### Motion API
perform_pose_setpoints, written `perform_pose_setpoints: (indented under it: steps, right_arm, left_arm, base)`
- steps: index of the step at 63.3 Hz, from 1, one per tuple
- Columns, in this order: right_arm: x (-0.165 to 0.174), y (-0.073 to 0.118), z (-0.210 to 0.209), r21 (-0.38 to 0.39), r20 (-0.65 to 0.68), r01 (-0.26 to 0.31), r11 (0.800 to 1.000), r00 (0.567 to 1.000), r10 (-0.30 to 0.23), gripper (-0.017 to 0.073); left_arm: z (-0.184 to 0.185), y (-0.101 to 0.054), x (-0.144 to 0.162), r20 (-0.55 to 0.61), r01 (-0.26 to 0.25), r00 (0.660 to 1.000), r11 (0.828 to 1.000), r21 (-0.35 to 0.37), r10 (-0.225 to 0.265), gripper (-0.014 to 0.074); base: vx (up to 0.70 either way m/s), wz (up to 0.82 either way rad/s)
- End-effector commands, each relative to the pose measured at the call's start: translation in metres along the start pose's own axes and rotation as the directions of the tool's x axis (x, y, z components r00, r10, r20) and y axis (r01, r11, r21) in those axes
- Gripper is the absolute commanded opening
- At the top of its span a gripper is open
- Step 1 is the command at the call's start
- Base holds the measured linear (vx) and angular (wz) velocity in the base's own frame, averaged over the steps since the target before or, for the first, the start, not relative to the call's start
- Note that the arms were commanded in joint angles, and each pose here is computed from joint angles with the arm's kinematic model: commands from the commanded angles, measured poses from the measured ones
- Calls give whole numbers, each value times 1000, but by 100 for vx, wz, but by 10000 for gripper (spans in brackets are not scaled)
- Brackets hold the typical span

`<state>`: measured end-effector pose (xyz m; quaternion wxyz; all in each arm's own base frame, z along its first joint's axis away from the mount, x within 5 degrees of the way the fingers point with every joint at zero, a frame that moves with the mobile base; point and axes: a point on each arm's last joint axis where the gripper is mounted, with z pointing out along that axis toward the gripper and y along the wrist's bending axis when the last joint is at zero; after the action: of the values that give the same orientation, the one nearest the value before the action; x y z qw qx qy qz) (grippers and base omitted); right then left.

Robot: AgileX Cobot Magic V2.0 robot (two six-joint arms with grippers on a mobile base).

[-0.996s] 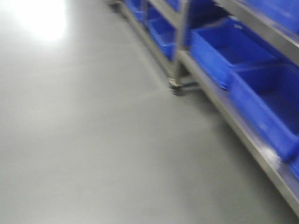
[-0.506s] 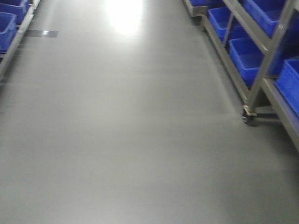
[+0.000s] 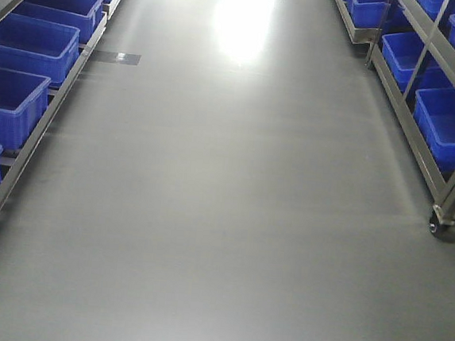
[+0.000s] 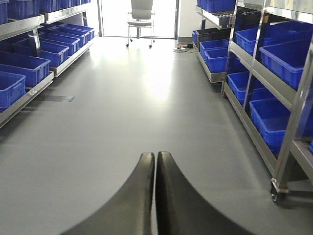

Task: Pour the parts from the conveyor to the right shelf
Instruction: 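Drive between the shelf racks of blue bins toward the far end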

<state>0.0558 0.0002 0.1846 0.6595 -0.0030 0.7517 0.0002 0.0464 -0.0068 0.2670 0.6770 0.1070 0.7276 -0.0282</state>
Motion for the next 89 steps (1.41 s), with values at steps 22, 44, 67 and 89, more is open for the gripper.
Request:
perform_pose_setpoints:
  steps: [22,44,67,89]
  right_arm:
    - [-2,0,0,2,70,11,1000,998,-11,-9]
    - [-2,0,0,2,70,11,1000,998,-11,-9]
    - [-2,0,0,2,70,11,1000,998,-11,-9]
    - [-2,0,0,2,70,11,1000,998,-11,-9]
  left_arm:
    - [-1,1,-15,99,8,995,1000,3,-9,-6]
    - [-1,1,-15,99,8,995,1000,3,-9,-6]
    - [-1,1,-15,99,8,995,1000,3,-9,-6]
    - [-1,1,-15,99,8,995,1000,3,-9,-6]
  base:
    - [51,-10]
    - [59,-13]
    - [66,-1]
    - [70,10]
